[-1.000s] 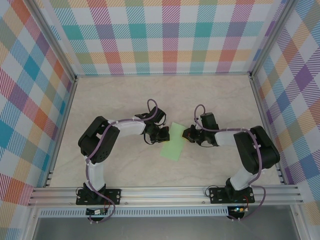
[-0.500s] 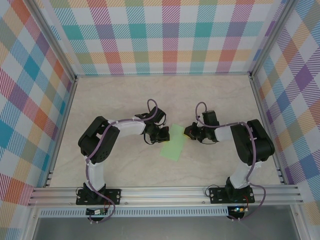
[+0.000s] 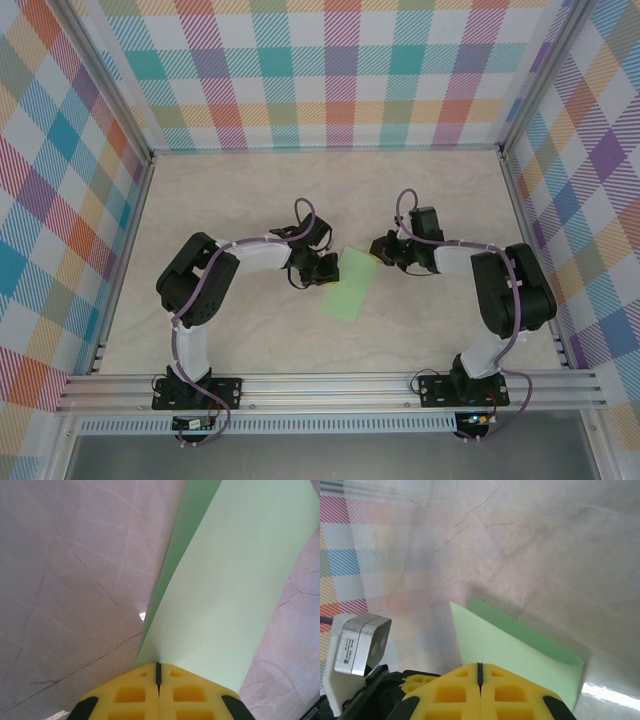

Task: Fold a paper plane with a square sheet of paper (pick it up from the middle)
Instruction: Move the square sheet of paper to the center of the table.

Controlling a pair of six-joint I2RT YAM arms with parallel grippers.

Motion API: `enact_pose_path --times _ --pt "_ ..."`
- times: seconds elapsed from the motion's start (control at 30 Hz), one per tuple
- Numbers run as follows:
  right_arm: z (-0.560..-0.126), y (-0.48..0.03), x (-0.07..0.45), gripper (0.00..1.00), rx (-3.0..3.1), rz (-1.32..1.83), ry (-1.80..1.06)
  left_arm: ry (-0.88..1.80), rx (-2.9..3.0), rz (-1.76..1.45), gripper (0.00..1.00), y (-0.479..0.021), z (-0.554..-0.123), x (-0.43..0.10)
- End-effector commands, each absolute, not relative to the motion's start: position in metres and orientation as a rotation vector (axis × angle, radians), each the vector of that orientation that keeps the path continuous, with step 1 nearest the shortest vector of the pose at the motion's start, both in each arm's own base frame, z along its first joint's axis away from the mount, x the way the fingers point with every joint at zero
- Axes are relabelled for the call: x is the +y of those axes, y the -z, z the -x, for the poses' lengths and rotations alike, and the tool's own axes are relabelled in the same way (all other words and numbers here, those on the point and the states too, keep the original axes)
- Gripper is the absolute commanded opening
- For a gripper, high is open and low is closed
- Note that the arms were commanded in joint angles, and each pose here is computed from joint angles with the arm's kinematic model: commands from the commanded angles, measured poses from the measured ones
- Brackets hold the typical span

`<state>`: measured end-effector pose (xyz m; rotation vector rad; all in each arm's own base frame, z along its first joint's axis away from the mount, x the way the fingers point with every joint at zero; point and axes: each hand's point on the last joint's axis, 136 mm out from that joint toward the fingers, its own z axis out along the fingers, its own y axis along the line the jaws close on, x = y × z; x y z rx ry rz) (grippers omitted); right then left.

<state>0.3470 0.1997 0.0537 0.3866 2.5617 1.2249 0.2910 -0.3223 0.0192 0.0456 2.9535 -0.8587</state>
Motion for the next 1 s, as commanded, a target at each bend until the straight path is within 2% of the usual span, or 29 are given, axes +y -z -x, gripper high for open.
enact_pose_path --times 0.0,0.27,0.6,0.97 --pt "-0.346 -0.039 0.199 0.0 2.597 -0.396 -1.24 0.667 3.13 -0.01 0.0 0.018 -0.257 -0.295" --pt "-0.34 -0.005 0.191 0.0 2.673 -0.455 -1.194 0.665 3.129 -0.009 0.0 0.017 -0.257 -0.295" --pt "-0.36 -0.054 0.195 0.02 2.598 -0.375 -1.286 0.819 3.091 0.066 0.0 0.003 -0.258 -0.31" --pt "-0.337 -0.056 0.185 0.07 2.667 -0.377 -1.191 0.834 2.992 0.336 0.0 -0.012 -0.26 -0.297"
